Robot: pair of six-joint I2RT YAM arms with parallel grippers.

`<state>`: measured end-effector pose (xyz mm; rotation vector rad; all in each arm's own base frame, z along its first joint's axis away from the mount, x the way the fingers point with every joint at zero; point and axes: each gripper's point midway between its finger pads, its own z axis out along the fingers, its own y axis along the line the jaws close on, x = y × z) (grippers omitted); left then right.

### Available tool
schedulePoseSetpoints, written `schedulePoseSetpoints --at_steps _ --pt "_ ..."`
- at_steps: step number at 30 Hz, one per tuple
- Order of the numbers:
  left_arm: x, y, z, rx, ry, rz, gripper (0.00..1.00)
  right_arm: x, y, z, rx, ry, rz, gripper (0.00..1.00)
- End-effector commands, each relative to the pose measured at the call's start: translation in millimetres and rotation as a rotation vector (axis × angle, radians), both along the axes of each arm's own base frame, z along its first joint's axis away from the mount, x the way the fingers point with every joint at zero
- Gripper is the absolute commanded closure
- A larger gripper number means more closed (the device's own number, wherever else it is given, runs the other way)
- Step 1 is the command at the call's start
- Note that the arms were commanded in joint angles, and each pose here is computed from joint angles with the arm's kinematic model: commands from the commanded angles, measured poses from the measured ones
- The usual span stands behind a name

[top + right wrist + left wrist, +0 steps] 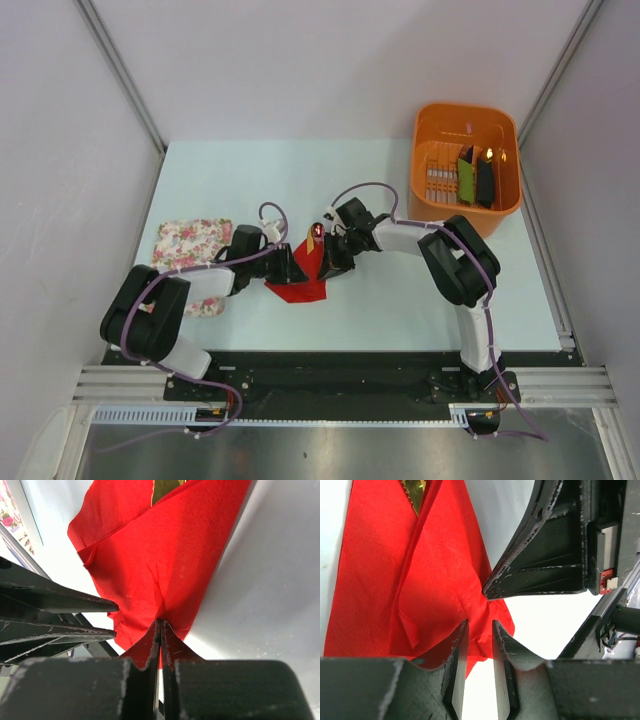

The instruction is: Place the utensils on the paper napkin and roll it up

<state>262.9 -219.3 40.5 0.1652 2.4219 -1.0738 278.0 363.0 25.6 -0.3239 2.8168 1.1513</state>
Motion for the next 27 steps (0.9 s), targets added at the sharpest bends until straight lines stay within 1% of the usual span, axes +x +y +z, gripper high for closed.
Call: schedulePoseSetpoints --at_steps 1,4,7,11,14,20,27 --pt "8.0 2.5 -7.1 0.016 0.008 0.027 0.70 8.3 9.3 7.5 0.013 -0.041 0.014 0.97" --pt "6.0 7.4 -23.4 0.050 0.049 0.034 0.73 9.7 12.3 12.7 0.029 -0.042 0.012 0.96" --pt "3.2 15.4 -36.4 0.085 0.086 0.047 0.80 14.7 19.8 23.5 0.063 -0.065 0.007 0.94" --pt "1.0 18.9 -40.5 0.091 0.094 0.056 0.82 28.4 29.8 33.7 0.080 -0.121 -0.004 0.94" --pt "2.4 18.2 -39.0 0.088 0.090 0.055 0.83 33.1 34.6 29.4 0.067 -0.132 -0.009 0.95" --pt "4.2 17.5 -35.7 0.083 0.080 0.057 0.84 29.0 45.0 12.7 0.037 -0.140 0.011 0.96" --pt "8.6 18.1 -24.3 0.068 0.048 0.063 0.83 25.2 28.1 -31.4 -0.091 -0.116 0.000 1.00"
